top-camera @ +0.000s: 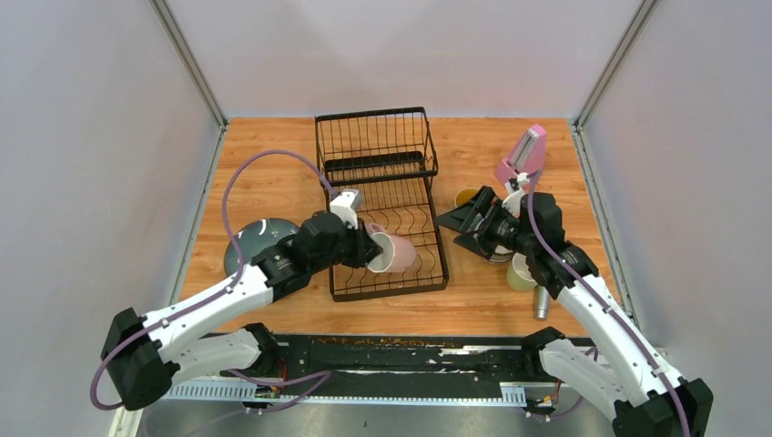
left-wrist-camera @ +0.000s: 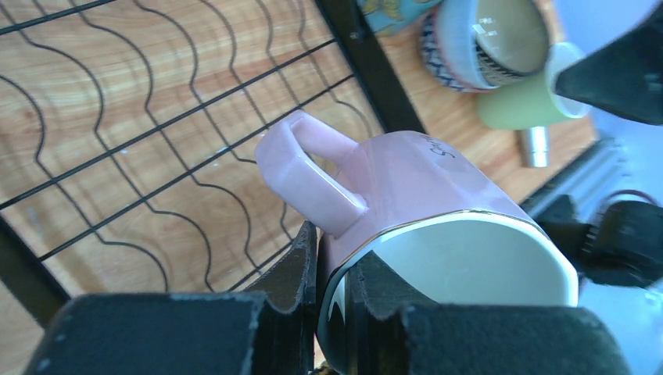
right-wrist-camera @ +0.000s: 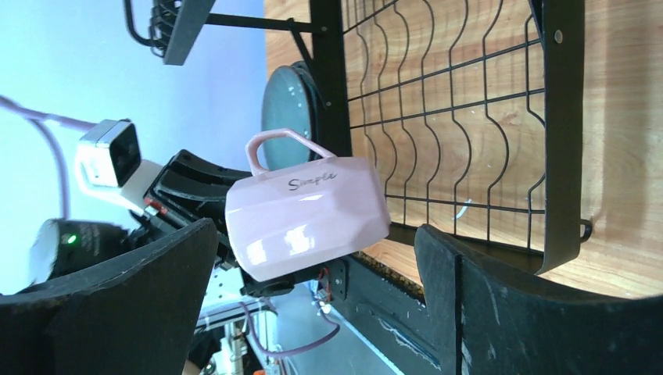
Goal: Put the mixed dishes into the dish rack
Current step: Pick up the cup at the center of the board.
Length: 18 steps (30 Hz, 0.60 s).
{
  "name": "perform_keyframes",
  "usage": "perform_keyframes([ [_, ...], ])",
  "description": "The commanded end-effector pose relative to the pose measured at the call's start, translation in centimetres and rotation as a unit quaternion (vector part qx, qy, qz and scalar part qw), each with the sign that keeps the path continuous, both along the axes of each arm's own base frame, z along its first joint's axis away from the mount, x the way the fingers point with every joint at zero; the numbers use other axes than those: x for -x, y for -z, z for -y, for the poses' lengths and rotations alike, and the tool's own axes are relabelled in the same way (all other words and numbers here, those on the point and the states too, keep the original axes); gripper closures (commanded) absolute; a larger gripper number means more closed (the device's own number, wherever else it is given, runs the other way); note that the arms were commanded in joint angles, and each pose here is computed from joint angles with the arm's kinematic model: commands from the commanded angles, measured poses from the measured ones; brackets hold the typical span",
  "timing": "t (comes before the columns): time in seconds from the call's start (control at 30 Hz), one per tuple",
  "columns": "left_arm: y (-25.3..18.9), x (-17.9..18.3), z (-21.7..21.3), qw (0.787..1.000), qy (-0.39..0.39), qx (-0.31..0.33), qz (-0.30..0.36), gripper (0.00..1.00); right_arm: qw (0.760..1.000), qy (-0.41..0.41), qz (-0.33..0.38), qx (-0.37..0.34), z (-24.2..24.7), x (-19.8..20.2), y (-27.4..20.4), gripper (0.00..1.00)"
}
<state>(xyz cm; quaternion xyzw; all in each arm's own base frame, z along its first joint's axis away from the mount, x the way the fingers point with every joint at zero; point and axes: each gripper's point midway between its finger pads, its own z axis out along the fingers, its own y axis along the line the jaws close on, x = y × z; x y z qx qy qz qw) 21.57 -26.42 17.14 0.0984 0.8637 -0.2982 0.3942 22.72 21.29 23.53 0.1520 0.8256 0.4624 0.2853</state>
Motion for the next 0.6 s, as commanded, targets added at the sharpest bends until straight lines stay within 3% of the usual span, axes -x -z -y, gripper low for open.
perform_keyframes([
  [0.0,-9.7,0.0,1.4,0.976,0.057,0.192,0.09,1.0,0.99,-0.086,0.068,-0.093,-0.5,1.7,-4.1,0.01],
  [0.13,-12.7,1.0,-0.2,0.957,0.084,0.241,0.134,1.0,0.982,-0.126,0.076,-0.119,-0.8,2.7,-4.4,0.01],
  [0.4,-15.9,3.9,0.8,0.913,0.204,0.326,0.135,1.0,0.953,-0.2,0.135,-0.184,-1.7,4.9,-6.5,0.0],
  [0.57,-17.5,4.6,1.3,0.893,0.238,0.352,0.15,1.0,0.932,-0.25,0.173,-0.197,-2.0,6.3,-8.3,0.0],
])
